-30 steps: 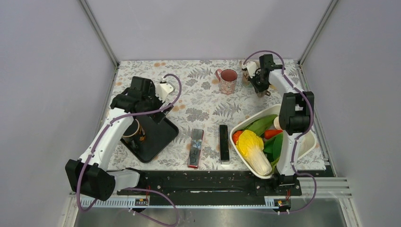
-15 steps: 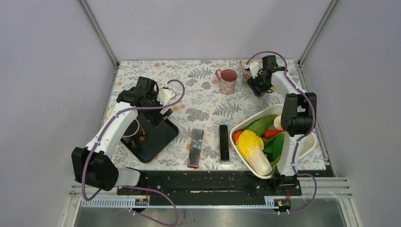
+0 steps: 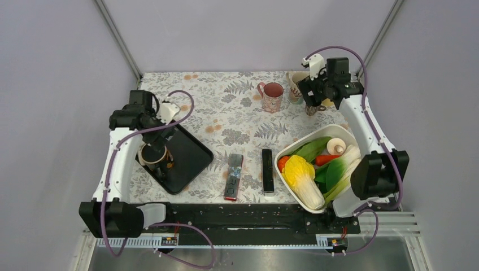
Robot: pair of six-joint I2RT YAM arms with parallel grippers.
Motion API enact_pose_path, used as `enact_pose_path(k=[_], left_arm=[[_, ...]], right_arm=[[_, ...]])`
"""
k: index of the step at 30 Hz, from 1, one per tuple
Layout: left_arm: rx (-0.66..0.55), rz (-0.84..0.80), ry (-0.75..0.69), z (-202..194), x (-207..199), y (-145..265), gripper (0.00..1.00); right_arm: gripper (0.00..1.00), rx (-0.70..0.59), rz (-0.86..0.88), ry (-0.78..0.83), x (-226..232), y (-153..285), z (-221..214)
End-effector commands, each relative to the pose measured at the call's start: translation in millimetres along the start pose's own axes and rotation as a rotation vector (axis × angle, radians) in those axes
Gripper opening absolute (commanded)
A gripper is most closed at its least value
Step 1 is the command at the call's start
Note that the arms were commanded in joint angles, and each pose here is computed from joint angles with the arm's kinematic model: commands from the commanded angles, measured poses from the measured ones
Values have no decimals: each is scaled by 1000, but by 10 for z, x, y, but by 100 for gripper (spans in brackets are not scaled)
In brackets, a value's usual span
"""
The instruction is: Turn the mug right side up
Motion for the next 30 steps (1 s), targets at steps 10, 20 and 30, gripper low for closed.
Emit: enact_pose_path(k=[10,20,30], left_arm=[[223,233,119,-795,241,-11,77],[274,111,64,-859,-26,-450,61],[192,-59,-39,-507,-442,-694,57]], right_arm=[[100,-279,162,-85,887,394,-150],[99,-335,164,-88,925,556,-140],[100,-345,182,-86,941,555,-138]])
Point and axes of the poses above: each gripper's point midway between its finger pads, its own y axis back along the fingers, its own x axis along the line the jaws close on, z = x × y, the point moved 10 cm from there along y, back along the fingers, and after that the axes turned 3 degrees about y, right-handed, at the moved point
